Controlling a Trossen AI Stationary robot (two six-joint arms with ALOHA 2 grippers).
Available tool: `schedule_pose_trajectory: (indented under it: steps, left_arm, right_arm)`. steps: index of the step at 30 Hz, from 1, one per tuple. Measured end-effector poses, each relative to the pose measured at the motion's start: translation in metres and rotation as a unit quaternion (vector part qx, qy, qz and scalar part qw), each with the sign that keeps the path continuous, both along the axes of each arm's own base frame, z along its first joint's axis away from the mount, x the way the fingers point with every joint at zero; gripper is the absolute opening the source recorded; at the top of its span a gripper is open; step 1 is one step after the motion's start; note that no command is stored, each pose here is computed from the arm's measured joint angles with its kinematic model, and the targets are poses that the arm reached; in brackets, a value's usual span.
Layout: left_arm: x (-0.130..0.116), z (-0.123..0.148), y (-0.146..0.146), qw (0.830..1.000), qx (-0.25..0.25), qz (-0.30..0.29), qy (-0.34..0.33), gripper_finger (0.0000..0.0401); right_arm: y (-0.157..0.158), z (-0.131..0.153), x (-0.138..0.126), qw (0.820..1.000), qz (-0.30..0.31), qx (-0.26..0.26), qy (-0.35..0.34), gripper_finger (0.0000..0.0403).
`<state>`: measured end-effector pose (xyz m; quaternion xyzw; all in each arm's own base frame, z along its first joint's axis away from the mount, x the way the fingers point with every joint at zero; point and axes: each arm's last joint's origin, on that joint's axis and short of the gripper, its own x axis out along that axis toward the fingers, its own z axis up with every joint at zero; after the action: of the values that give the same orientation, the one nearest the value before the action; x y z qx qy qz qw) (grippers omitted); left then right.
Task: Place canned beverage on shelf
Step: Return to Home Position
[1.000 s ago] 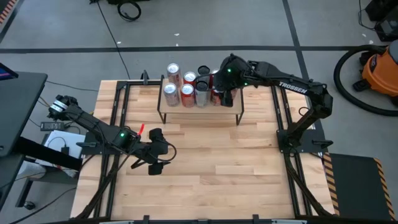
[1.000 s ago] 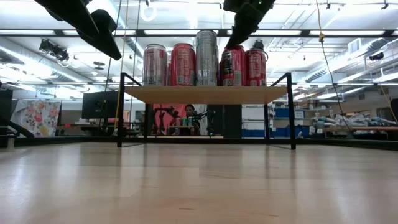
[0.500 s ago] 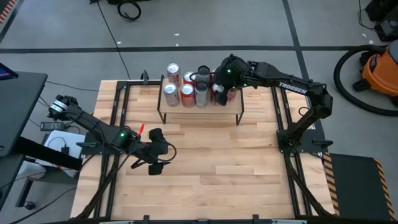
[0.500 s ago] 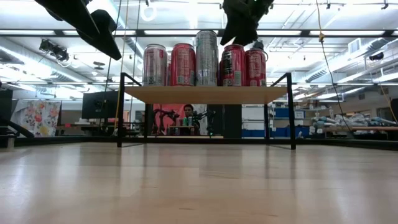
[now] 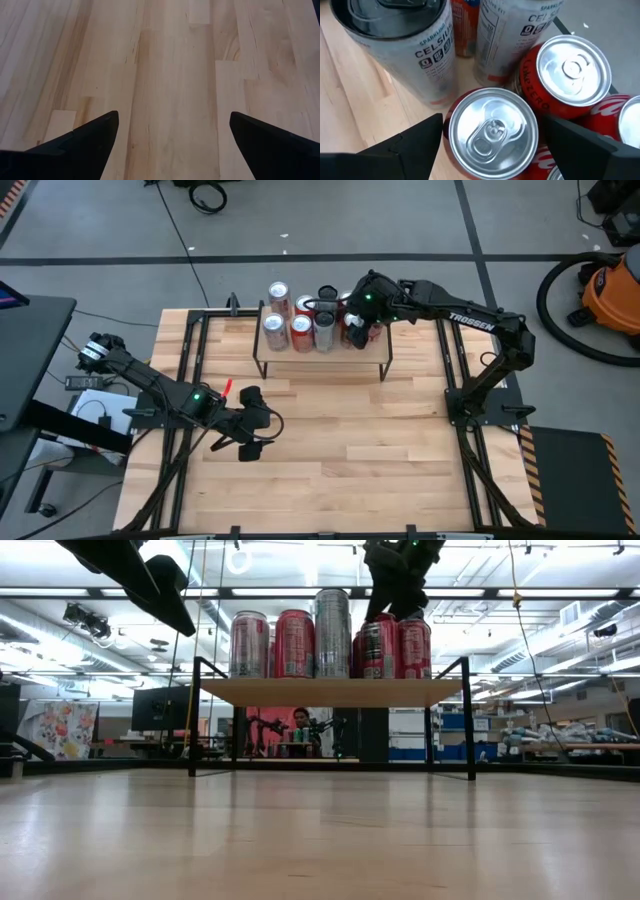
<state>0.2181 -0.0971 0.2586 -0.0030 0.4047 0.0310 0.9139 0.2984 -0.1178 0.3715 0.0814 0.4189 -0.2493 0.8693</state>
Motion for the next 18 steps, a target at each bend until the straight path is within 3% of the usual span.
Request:
schedule_pose_trajectory:
  steps: [11,18]
  left_arm:
    - [0.0,0.0,-0.0001,1.0,0.0,0.0,0.0,0.0393]
    - [0.0,0.0,0.0,1.0,0.0,0.0,0.0,0.0393]
  right_arm:
    - [0.0013,0.0001,0.0007,0.999,0.03,0.01,-0.003,0.0289]
    - [0.0031,0.0016,0.0029,0.996,0.087,0.016,-0.013,0.0284]
